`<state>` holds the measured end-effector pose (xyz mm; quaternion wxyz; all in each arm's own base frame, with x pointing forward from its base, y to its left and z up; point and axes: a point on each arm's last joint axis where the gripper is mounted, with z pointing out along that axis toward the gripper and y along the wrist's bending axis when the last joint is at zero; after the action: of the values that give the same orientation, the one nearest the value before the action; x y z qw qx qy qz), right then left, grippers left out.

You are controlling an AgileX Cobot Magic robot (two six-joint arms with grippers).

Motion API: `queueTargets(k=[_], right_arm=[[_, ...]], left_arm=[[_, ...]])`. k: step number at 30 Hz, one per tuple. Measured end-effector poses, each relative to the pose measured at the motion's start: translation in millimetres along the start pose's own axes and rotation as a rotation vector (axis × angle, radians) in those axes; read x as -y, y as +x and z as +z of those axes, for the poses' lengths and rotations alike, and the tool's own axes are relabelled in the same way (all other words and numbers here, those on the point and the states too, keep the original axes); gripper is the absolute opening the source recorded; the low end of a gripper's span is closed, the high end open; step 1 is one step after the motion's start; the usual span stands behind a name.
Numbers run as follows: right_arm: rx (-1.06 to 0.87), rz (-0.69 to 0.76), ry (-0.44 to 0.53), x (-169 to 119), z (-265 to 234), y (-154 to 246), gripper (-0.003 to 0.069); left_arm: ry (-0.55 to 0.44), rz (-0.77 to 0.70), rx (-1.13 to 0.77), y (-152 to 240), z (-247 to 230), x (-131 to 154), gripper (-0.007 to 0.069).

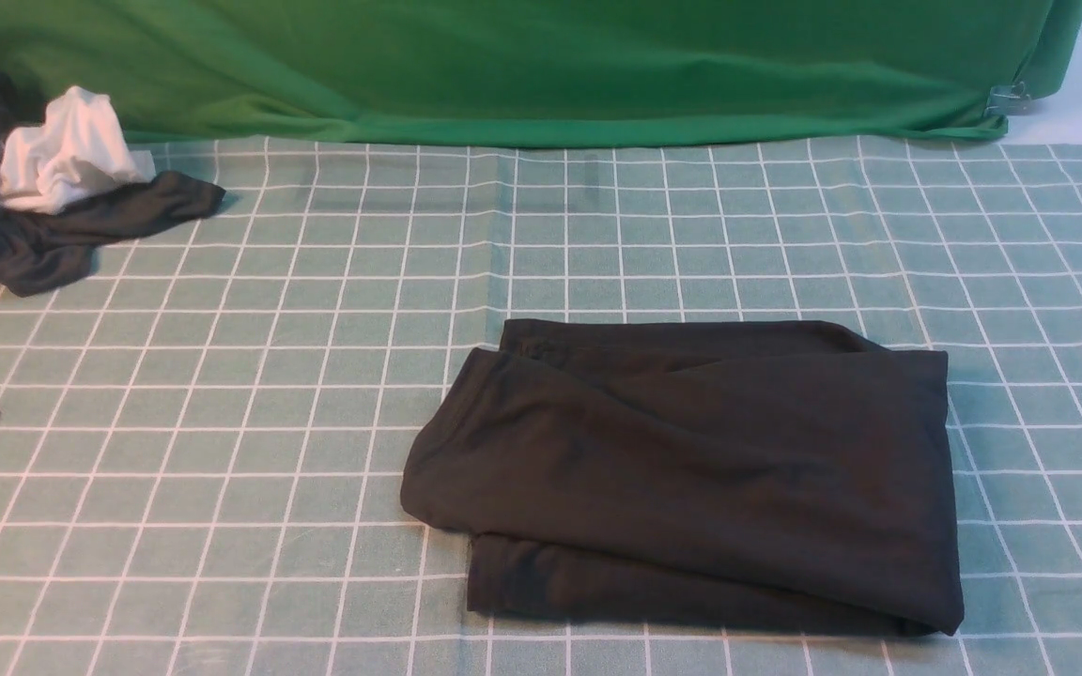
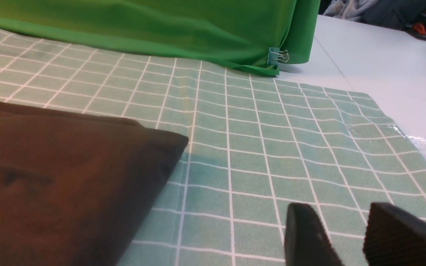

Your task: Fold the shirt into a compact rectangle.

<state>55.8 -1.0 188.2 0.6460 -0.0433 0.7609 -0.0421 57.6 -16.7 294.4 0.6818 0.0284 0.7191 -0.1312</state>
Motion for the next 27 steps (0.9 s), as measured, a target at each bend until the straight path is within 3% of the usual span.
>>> queueTargets(k=[8, 19, 27], right_arm=[[0.001, 0.001, 0.000, 0.0, 0.0, 0.0, 0.0238], [0.001, 0.001, 0.000, 0.0, 0.0, 0.0, 0.0239], [0.000, 0.001, 0.000, 0.0, 0.0, 0.1, 0.0239]], left_arm=[[-0.020, 0.006, -0.083, 30.7, 7.0, -6.0, 0.0034], [-0.079, 0.063, -0.033, 90.0, -0.3, -20.2, 0.0034], [-0.122, 0.086, -0.089, 100.2, -0.6, -24.3, 0.0034]])
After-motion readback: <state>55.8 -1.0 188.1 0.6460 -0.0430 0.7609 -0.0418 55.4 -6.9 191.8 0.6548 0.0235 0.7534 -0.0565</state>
